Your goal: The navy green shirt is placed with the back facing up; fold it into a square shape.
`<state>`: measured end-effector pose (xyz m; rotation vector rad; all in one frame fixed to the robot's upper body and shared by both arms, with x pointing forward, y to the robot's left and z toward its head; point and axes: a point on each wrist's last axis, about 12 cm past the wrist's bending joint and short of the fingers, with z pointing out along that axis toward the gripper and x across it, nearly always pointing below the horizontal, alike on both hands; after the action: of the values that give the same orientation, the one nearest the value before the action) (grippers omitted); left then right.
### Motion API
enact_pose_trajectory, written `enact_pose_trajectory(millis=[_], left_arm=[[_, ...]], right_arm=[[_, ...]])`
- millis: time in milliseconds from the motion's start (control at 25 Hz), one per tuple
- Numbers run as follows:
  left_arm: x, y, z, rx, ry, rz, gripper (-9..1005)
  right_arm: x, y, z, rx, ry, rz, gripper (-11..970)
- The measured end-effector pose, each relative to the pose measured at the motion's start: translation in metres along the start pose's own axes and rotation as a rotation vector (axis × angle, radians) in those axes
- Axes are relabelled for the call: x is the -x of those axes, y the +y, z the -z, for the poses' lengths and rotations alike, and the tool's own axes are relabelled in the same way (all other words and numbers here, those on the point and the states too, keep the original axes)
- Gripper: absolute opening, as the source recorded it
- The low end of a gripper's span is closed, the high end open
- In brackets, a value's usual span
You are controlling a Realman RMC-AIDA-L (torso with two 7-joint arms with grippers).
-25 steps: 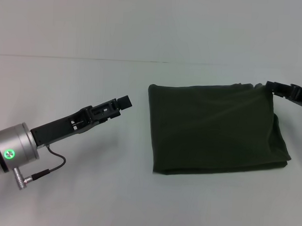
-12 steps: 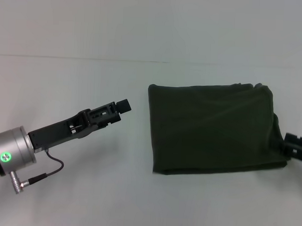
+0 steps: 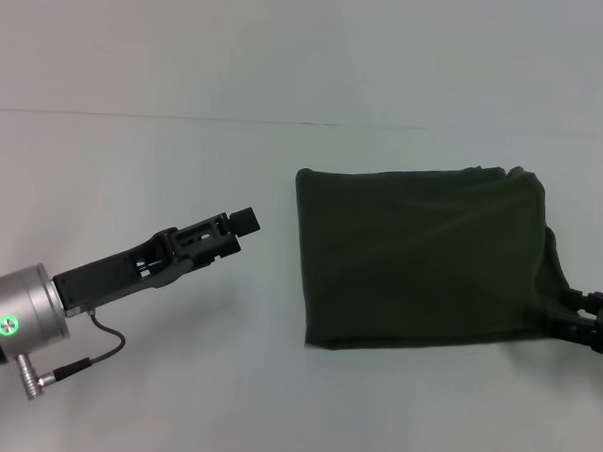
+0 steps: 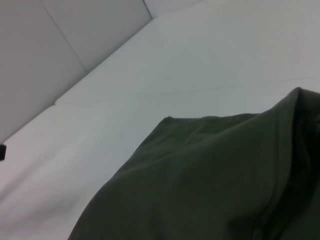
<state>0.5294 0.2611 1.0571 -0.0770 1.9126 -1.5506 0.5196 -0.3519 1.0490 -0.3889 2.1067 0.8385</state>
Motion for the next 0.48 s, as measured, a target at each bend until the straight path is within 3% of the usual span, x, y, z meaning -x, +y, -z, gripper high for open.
enact_pose_trajectory(millis=[200, 480], left_arm=[[-0.0008, -0.0003, 0.0004, -0.004, 0.001, 0.002, 832], [-0.0020, 0.0000, 0.0013, -0.004, 0.000, 0.005, 833]], right_arm=[[0.0007, 0.0024, -0.0059, 0.022, 0.062, 0.022, 929], [-0.0006, 0.0003, -0.0001, 0.021, 0.095, -0.010, 806]])
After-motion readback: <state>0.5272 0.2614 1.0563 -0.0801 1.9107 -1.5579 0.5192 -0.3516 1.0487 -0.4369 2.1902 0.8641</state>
